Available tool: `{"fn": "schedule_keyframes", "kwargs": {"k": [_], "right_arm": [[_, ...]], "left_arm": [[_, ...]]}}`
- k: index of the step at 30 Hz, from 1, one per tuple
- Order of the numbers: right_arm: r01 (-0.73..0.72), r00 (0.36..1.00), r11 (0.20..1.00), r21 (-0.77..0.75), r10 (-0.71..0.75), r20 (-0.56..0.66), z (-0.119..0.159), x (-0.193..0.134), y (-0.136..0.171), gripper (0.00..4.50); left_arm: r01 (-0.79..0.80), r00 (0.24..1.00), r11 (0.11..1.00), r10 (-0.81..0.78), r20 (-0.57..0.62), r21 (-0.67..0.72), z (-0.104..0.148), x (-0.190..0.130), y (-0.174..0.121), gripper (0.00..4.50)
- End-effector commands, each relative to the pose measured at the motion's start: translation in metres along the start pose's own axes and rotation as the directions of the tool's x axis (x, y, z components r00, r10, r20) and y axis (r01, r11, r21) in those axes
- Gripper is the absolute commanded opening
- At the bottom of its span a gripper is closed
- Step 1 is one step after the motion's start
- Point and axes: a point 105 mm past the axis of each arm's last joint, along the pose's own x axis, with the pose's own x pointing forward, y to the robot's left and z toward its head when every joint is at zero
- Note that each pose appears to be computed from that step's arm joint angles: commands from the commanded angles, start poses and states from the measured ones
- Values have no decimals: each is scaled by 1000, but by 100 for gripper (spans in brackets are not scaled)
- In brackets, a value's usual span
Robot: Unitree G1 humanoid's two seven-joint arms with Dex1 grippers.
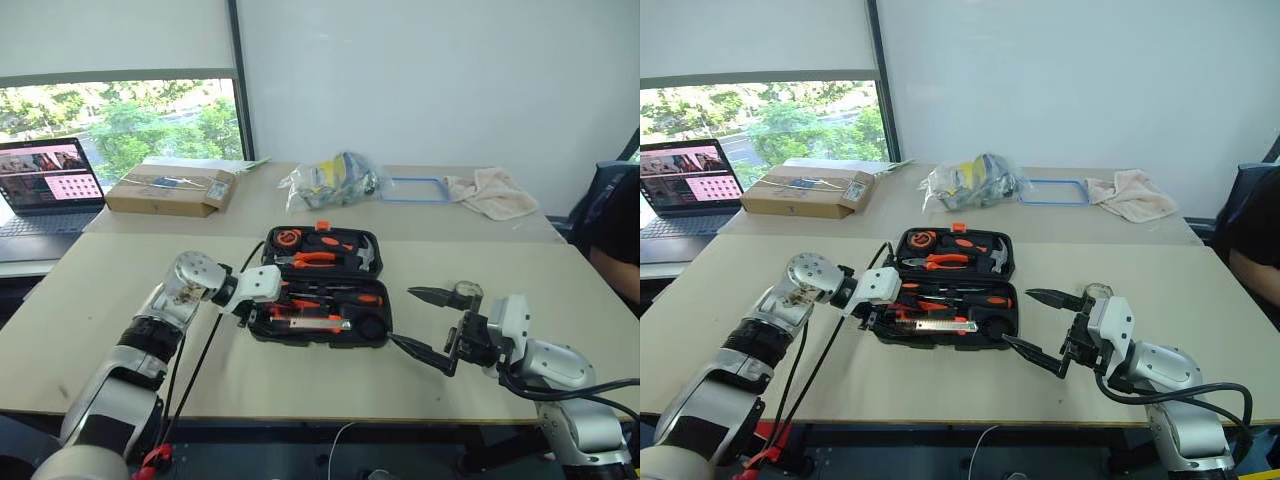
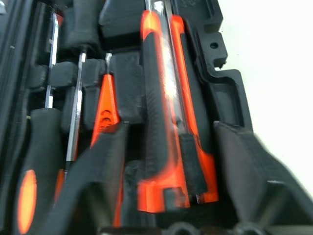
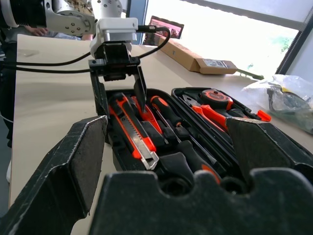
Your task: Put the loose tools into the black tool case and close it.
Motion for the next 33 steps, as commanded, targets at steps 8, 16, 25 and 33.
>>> {"fn": "schedule_keyframes", "kwargs": {"k": [8, 16, 25, 33], "right_arm": [[8, 1000, 1000, -25, -8, 16, 5, -1, -5, 450], [22, 1000, 1000, -23, -21, 16, 3, -1, -5, 450], [27, 1000, 999, -26, -27, 6, 5, -5, -4, 450], [37, 999, 999, -26, -37, -1, 4, -8, -5, 450]], "left_arm": [[-67, 980, 998, 63, 190, 12, 37, -28, 17, 366], [-29, 987, 999, 31, 155, -13, 15, -1, -1, 77], [-52, 993, 996, 59, 103, -74, -2, 15, -2, 5], [-37, 999, 993, 35, -14, -114, -23, 26, -11, 5]]}}
